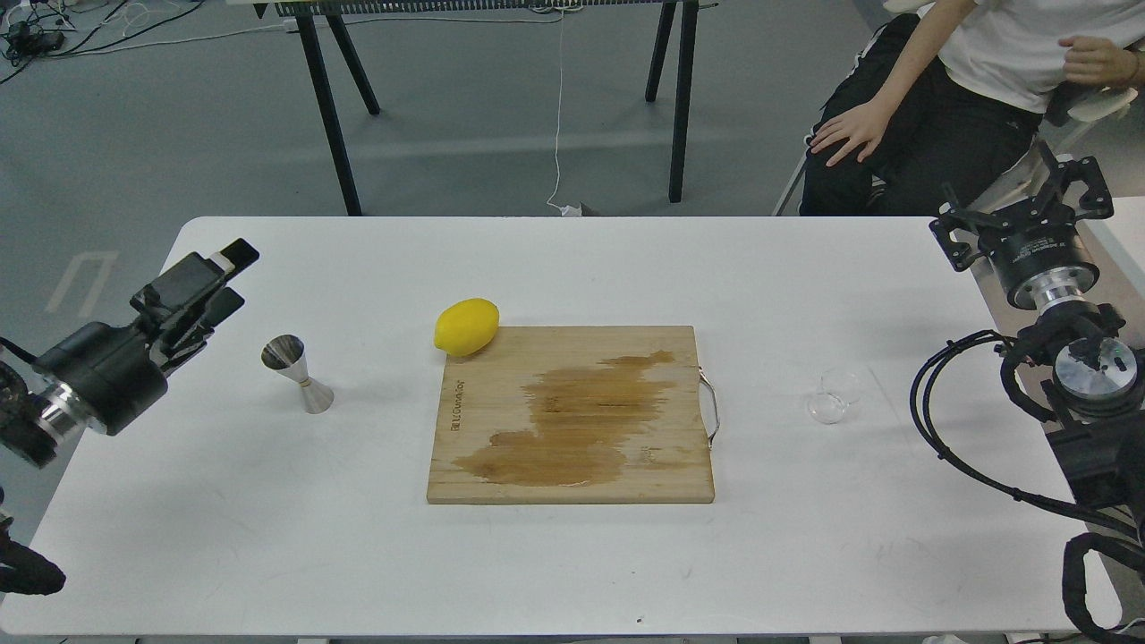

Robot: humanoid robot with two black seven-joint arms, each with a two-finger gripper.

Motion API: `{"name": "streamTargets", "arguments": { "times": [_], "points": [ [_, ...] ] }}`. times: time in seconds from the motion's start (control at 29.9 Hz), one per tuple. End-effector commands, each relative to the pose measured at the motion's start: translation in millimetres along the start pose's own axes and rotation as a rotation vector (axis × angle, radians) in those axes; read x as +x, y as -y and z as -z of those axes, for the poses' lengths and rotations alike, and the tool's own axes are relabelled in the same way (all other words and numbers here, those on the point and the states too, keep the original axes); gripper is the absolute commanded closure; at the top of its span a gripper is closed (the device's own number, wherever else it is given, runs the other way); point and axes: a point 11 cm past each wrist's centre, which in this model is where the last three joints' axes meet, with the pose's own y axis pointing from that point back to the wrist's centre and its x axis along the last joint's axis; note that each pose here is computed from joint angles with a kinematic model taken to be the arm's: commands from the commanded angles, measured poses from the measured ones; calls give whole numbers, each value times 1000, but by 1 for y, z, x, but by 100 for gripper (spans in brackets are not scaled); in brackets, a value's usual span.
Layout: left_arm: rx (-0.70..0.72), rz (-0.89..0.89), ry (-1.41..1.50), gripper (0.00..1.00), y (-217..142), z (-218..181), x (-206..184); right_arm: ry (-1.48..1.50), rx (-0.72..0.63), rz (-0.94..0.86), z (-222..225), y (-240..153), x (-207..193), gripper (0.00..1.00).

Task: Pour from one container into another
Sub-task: 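Move the left gripper down toward the metal jigger, then close the left gripper around the metal jigger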

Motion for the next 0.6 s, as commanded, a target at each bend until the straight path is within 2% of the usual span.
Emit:
{"name": "streamTargets", "arguments": {
  "times": [0.0,0.13,0.33,0.57],
  "points": [
    [78,27,245,3,-15,28,-19,2,-2,-1,-2,0,0,0],
    [179,27,471,7,-15,62,-23,3,0,1,-1,0,0,0],
    [195,154,736,9,7,101,-64,1,2,6,0,3,-3,0],
    [262,193,809,11,16,129,-74,-6,6,-1,5,1,0,0]
  ]
}}
